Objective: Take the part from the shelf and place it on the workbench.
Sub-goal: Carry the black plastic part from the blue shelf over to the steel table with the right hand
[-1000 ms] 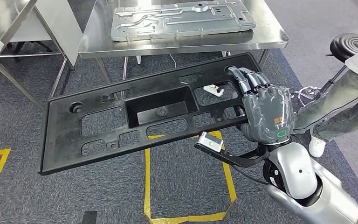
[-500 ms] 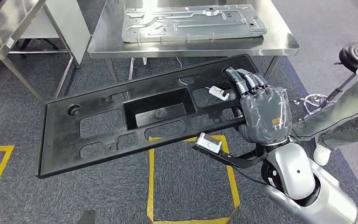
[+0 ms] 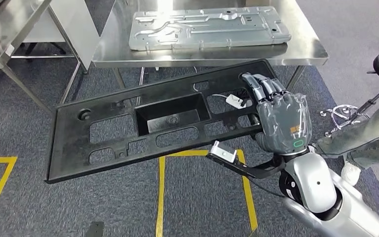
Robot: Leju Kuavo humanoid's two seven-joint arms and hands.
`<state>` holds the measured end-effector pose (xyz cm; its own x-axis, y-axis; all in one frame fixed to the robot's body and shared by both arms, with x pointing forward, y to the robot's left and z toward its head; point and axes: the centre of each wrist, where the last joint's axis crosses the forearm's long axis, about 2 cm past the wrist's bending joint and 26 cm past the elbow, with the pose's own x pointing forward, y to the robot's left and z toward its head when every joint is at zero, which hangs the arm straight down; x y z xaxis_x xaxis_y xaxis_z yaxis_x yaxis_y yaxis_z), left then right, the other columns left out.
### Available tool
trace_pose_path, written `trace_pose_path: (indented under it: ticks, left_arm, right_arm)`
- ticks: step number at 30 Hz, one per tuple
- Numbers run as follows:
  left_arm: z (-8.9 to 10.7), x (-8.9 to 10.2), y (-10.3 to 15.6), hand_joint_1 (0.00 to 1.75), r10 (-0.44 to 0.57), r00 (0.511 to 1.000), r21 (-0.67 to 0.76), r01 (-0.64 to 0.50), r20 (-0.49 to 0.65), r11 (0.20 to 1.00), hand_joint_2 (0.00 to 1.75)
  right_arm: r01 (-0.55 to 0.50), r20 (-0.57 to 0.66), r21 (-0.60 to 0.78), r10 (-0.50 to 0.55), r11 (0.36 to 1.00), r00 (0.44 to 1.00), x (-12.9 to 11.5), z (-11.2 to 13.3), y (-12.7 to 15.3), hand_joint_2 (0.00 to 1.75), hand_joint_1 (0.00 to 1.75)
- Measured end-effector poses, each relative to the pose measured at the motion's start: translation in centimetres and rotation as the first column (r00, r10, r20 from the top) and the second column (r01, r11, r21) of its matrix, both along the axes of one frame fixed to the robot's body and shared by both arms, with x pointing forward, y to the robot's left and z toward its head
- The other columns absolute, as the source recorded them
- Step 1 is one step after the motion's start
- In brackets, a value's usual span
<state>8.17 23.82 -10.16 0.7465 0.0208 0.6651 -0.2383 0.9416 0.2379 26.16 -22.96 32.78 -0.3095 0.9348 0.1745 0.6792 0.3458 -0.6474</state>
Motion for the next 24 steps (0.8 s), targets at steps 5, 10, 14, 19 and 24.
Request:
trace_pose_path:
  ticks: [5, 10, 14, 19, 24]
  left_arm:
    - [-0.03, -0.16, 0.00, 0.00, -0.002, 1.000, 0.002, 0.002, -0.003, 1.000, 1.75]
    - [-0.09, -0.45, 0.08, 0.00, -0.001, 1.000, 0.003, 0.001, -0.009, 1.000, 1.75]
    - [-0.12, -0.54, 0.25, 0.00, 0.000, 1.000, 0.006, 0.000, -0.012, 1.000, 1.75]
    - [0.00, 0.12, 0.24, 0.00, 0.001, 1.000, 0.007, -0.001, -0.004, 1.000, 1.75]
    - [-0.03, -0.19, 0.18, 0.00, 0.011, 0.999, 0.021, -0.010, -0.030, 1.000, 1.75]
  right_arm:
    - [0.002, 0.001, -0.004, -0.002, 1.000, 1.000, 0.04, 0.04, -0.08, 1.75, 1.75]
    - [0.003, 0.000, -0.005, -0.003, 1.000, 1.000, 0.05, 0.03, -0.08, 1.75, 1.75]
    - [0.003, -0.003, -0.006, -0.003, 1.000, 1.000, 0.05, 0.03, -0.09, 1.75, 1.75]
    - [0.005, -0.001, -0.010, -0.005, 1.000, 1.000, 0.11, 0.19, -0.11, 1.75, 1.75]
    - [0.009, -0.008, -0.016, -0.009, 1.000, 1.000, 0.13, 0.15, -0.12, 1.75, 1.75]
